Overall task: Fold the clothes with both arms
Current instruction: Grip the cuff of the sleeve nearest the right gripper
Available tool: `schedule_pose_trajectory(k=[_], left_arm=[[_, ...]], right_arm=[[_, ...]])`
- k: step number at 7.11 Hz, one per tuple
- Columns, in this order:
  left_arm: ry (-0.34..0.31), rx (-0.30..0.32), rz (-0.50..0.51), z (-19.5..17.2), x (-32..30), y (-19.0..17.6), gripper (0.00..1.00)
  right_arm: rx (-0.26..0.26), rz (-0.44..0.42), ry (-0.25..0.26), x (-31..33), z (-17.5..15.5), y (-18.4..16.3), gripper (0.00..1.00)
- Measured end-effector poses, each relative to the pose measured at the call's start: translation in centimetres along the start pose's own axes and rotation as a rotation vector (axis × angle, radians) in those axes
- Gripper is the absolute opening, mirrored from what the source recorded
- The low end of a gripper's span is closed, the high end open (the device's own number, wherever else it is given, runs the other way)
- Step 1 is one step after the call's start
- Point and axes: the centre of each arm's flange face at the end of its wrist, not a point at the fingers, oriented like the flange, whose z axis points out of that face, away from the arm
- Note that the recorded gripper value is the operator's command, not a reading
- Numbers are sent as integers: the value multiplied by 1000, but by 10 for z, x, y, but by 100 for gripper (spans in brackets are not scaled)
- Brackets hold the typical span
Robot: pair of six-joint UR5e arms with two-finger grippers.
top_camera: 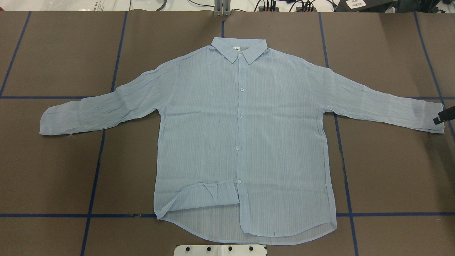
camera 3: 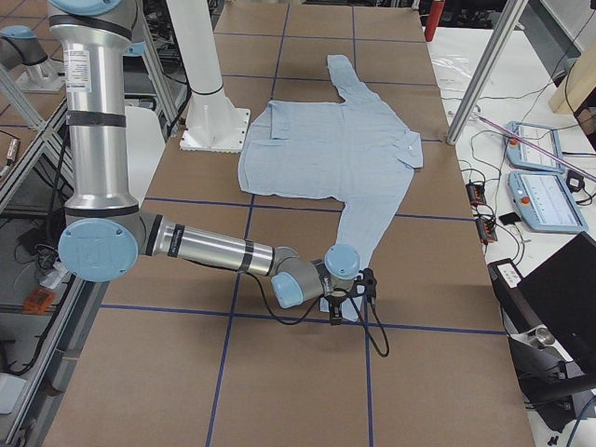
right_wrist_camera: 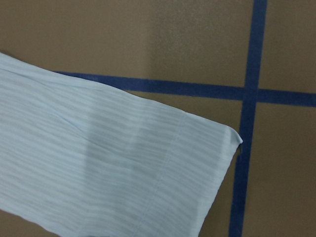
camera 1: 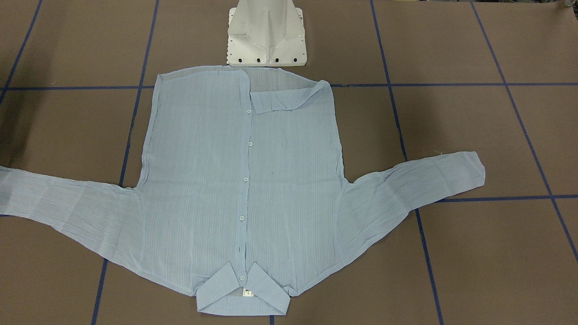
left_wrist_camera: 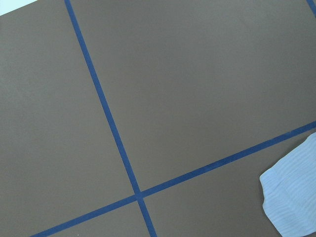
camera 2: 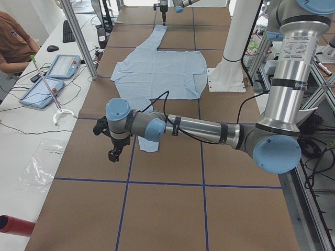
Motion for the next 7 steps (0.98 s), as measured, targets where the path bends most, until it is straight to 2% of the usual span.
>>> schedule_pose_trajectory(k=[2,4,5,7], left_arm=[[0,4,4,-1,1,-1,100],[-2,13,12,-1,1,-2,100],[-2,15,14,-1,1,-2,100],[-3,15,14,0,0,-2,100]], right_arm=[[-14,9,12,4,7,0,70],[-25,10,22,4,14,-4,51],[-32,9,24,3,18,-6,37],[-36,7,24,1,21,-10,19]])
